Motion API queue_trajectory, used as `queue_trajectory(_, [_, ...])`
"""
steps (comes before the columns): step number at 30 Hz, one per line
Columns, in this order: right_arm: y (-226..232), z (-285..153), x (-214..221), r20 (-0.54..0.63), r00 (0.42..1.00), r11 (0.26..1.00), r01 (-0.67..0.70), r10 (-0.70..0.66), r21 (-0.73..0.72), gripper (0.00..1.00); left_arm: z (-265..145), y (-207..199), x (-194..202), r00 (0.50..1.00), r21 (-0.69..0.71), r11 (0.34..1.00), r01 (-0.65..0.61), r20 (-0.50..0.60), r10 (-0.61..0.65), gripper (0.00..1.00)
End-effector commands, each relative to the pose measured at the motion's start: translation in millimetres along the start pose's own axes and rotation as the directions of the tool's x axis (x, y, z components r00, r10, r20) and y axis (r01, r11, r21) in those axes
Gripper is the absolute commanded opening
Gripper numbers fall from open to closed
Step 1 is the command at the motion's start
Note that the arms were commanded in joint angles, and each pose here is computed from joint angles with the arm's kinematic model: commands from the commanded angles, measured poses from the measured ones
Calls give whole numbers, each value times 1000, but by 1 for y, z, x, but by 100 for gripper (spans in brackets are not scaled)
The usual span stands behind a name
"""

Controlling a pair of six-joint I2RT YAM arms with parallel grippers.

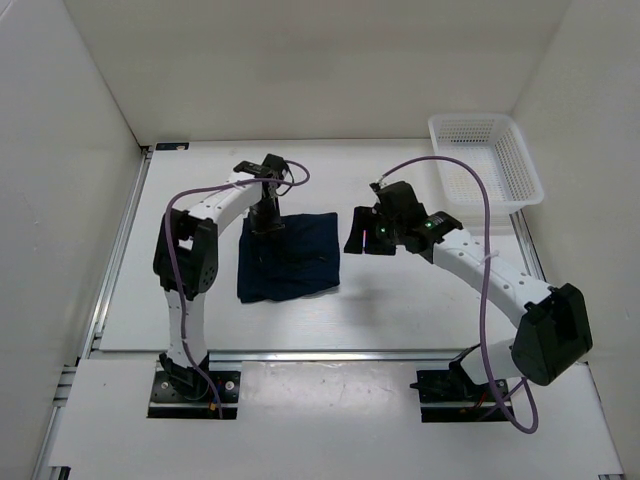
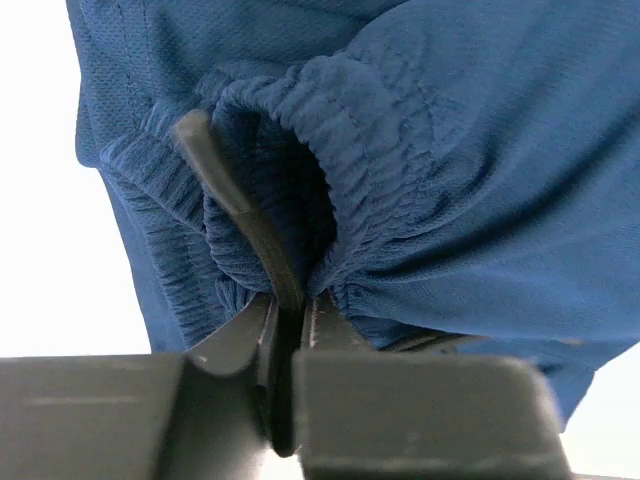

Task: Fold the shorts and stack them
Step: Fold the shorts

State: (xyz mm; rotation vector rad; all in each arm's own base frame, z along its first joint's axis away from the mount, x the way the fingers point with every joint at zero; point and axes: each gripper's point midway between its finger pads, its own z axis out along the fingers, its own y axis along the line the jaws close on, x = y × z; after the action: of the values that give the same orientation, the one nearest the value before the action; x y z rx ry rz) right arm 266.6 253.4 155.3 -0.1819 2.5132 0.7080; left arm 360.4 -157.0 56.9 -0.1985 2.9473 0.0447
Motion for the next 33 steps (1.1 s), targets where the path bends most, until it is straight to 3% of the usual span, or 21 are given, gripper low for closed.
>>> queue_trajectory(1, [-7, -11, -3, 28, 1000, 1000, -12, 11, 29, 64, -45, 2, -23, 994, 55, 998, 27, 102, -32, 10])
queue_trajectory(8, [-8, -22, -13, 57, 998, 999, 13, -16, 43, 64, -106, 26, -19, 982, 218, 972, 83, 146, -117, 10])
queue_trajectory(13, [-12, -8, -3, -1, 1000, 999, 16, -16, 44, 64, -70, 57, 5, 988, 204, 970, 132, 54, -146, 10])
queue_trajectory(15, [-4, -3, -1, -21, 999, 999, 33, -33, 15, 66, -39, 72, 13, 985, 176, 969, 173, -6, -175, 19])
queue_trajectory(18, [5, 14, 3, -59, 998, 998, 30, -33, -51, 74, -19, 93, 19, 973, 148, 961, 232, -38, -229, 40])
queue_trajectory(19, [13, 22, 2, -75, 996, 997, 36, -41, -75, 75, -15, 98, 20, 969, 144, 958, 247, -40, -243, 42])
queue_trajectory(26, [71, 82, -2, -172, 980, 965, 54, -101, -258, 78, -20, 124, 21, 950, 147, 939, 312, -25, -312, 41])
queue_trajectory(33, [83, 153, 10, -278, 955, 958, 16, -99, -285, 74, -16, 133, 23, 944, 161, 930, 331, -39, -329, 38])
